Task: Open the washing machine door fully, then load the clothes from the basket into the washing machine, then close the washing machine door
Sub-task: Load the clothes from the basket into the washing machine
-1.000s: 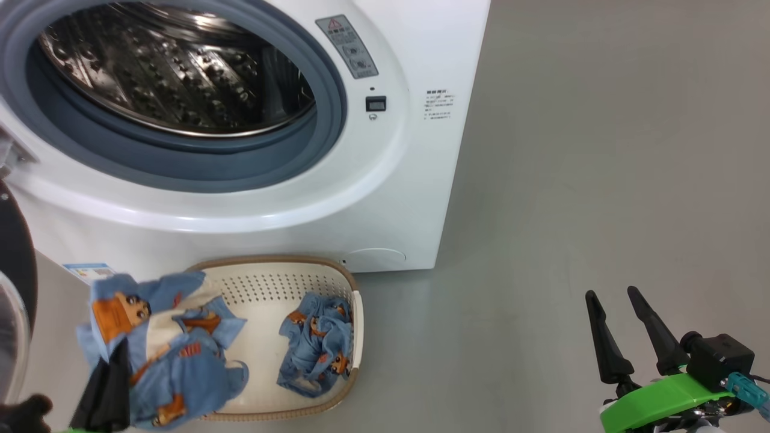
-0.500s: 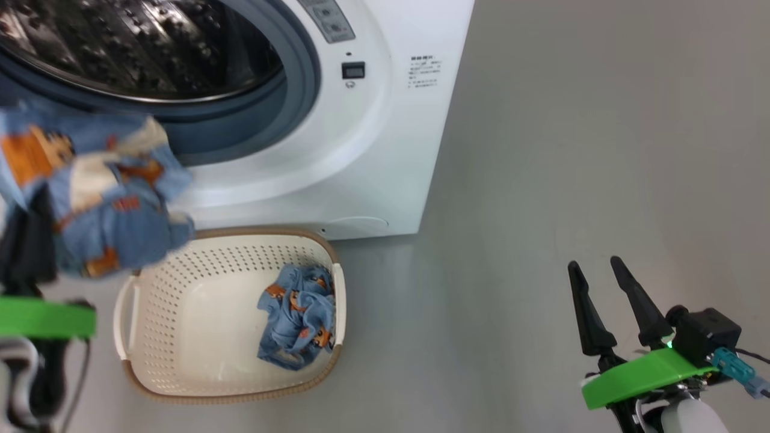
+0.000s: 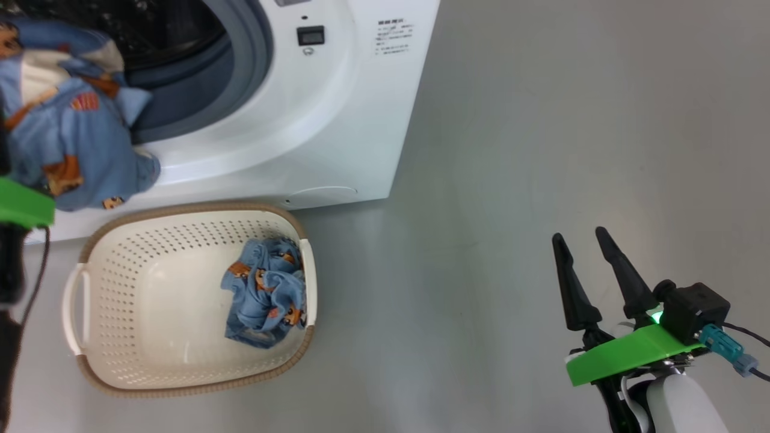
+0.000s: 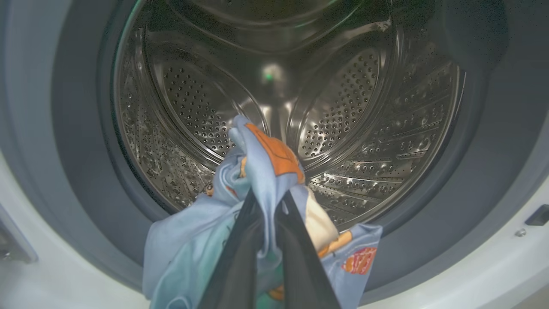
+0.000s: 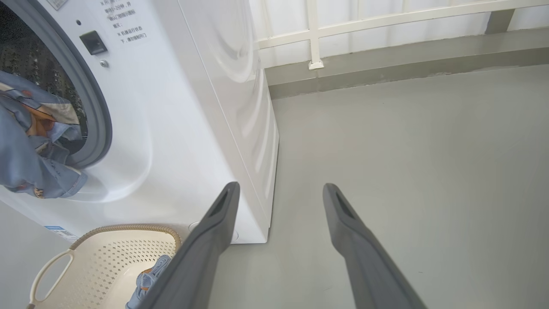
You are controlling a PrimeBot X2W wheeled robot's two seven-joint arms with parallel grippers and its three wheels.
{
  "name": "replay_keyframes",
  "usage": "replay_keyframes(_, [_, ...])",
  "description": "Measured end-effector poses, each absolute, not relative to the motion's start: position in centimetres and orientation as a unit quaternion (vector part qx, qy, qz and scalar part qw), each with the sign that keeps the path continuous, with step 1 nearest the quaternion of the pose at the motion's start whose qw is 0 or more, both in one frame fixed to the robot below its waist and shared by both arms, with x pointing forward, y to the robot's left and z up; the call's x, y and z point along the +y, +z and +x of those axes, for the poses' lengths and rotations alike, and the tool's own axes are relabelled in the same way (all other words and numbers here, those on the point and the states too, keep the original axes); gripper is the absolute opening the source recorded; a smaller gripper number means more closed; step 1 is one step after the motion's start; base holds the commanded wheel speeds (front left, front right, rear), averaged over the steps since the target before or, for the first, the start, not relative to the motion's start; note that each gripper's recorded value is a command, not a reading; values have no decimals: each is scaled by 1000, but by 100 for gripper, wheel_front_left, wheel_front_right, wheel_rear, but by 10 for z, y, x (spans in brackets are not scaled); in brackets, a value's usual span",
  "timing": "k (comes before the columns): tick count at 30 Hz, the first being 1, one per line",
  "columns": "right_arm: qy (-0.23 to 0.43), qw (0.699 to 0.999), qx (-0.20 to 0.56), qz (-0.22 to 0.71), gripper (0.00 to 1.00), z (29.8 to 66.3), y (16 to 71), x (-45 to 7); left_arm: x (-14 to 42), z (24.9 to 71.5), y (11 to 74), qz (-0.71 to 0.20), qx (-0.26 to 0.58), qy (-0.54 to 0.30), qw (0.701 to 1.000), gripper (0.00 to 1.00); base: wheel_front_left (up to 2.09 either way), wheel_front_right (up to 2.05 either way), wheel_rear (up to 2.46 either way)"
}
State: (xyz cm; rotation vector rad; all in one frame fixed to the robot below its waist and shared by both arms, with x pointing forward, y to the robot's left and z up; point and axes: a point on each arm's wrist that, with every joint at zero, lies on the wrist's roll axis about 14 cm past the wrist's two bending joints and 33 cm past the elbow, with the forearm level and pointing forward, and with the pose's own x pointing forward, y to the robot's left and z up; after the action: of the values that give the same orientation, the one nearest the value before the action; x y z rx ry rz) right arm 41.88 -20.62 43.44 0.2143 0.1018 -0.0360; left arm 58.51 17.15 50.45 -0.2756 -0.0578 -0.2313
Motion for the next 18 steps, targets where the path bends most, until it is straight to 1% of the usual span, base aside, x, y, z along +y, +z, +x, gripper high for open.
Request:
replay_keyframes(8, [-21, 993, 56, 103, 100, 420, 430, -208, 158, 620, 481, -137, 19, -119, 983, 0, 0, 0, 0])
replay_keyframes(18, [-21, 992, 72, 100, 100, 416, 421, -206, 141, 645, 462, -126, 59, -126, 982, 0, 0, 0, 0])
